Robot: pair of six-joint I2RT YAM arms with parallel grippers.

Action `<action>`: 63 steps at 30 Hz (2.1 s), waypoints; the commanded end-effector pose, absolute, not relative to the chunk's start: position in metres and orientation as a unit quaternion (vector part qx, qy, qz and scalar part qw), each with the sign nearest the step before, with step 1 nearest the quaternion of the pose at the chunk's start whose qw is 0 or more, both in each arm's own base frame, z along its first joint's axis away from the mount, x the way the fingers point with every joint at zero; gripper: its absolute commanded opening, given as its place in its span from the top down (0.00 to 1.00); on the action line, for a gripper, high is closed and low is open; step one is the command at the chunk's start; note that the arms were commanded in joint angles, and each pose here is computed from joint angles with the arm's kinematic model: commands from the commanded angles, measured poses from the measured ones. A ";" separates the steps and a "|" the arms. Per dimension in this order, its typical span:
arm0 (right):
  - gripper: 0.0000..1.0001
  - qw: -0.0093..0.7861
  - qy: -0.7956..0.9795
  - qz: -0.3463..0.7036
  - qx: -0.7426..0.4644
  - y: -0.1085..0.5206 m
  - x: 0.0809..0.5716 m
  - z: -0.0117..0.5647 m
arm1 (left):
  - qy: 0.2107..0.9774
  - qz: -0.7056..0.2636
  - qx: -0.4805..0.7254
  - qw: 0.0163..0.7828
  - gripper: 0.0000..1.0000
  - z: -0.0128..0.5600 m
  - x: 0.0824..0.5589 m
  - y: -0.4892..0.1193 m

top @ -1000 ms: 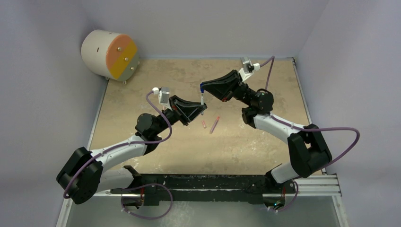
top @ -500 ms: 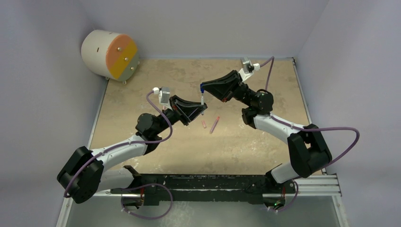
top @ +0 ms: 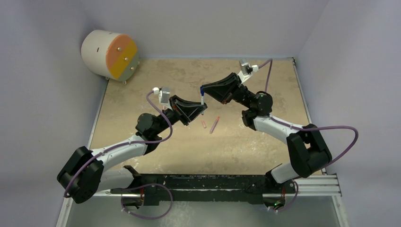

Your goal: Insert the pens into the pen caps

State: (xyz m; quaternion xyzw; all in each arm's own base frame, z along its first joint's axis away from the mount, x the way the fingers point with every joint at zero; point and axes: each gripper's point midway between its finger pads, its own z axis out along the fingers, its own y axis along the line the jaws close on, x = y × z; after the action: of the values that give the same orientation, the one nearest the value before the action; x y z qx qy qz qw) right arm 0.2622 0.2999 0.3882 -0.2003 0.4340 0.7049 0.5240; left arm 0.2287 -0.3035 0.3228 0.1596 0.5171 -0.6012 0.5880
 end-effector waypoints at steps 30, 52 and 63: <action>1.00 0.522 0.370 0.734 -0.229 0.286 0.224 0.376 | 0.444 -0.550 0.160 0.689 1.00 0.404 0.243 -0.289; 1.00 0.482 0.407 0.736 -0.246 0.288 0.210 0.324 | 0.363 -0.551 0.143 0.738 1.00 0.477 0.232 -0.271; 1.00 0.478 0.419 0.720 -0.278 0.291 0.200 0.303 | 0.331 -0.560 0.098 0.754 1.00 0.498 0.241 -0.250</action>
State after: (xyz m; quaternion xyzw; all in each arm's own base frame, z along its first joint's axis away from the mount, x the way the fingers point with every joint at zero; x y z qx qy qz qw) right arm 0.2886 0.2854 0.3123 -0.0643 0.5159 0.7110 0.4735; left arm 0.2596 -0.3133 0.2816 0.1642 0.6313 -0.5164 0.5548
